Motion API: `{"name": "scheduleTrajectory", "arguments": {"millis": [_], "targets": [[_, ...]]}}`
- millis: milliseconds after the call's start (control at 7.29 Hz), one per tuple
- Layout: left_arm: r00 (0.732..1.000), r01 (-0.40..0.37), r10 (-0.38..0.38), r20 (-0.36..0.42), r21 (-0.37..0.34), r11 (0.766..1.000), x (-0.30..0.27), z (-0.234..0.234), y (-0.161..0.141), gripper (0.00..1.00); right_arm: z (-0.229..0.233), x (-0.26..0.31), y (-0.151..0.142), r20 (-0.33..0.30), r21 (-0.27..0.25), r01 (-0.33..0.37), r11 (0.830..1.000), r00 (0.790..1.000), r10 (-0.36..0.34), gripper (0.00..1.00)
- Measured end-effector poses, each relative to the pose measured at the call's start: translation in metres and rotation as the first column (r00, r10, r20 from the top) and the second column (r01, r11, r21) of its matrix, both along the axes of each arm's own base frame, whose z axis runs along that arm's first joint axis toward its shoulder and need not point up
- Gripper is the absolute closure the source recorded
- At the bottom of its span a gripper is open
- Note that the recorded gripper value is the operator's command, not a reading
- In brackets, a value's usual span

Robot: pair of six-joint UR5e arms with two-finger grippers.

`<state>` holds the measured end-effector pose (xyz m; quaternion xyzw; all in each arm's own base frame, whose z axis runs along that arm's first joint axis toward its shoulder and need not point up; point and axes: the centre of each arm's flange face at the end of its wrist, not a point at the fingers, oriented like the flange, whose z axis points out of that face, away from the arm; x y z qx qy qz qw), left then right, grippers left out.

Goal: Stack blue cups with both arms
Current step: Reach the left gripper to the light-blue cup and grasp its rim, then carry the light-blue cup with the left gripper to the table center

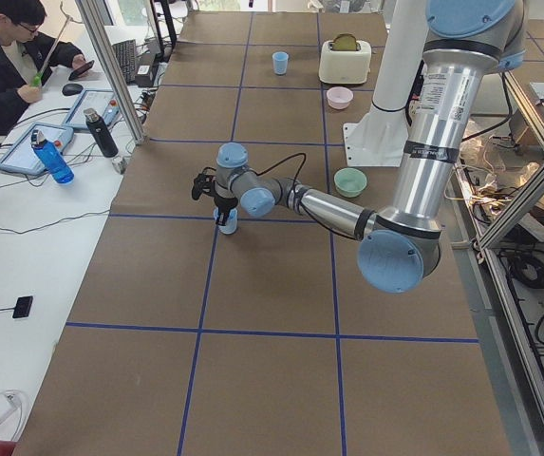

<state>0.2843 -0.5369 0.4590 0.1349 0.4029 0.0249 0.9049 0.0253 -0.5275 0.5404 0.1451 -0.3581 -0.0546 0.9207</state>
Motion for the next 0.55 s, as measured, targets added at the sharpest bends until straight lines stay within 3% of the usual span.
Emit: {"name": "scheduleTrajectory", "arguments": {"millis": [274,548], "targets": [[0.999,-0.015,0.015,-0.051,0.005,1.000,-0.002,-0.066,0.009,1.00,-0.001,0.000,-0.001,0.001,0.001,0.000,1.000,1.000,0.000,0.00],[0.995,0.029,-0.034,-0.095,-0.059,0.998,0.026,-0.157,0.006,1.00,-0.002,0.000,-0.001,0.005,-0.002,-0.005,1.000,1.000,0.005,0.00]]}}
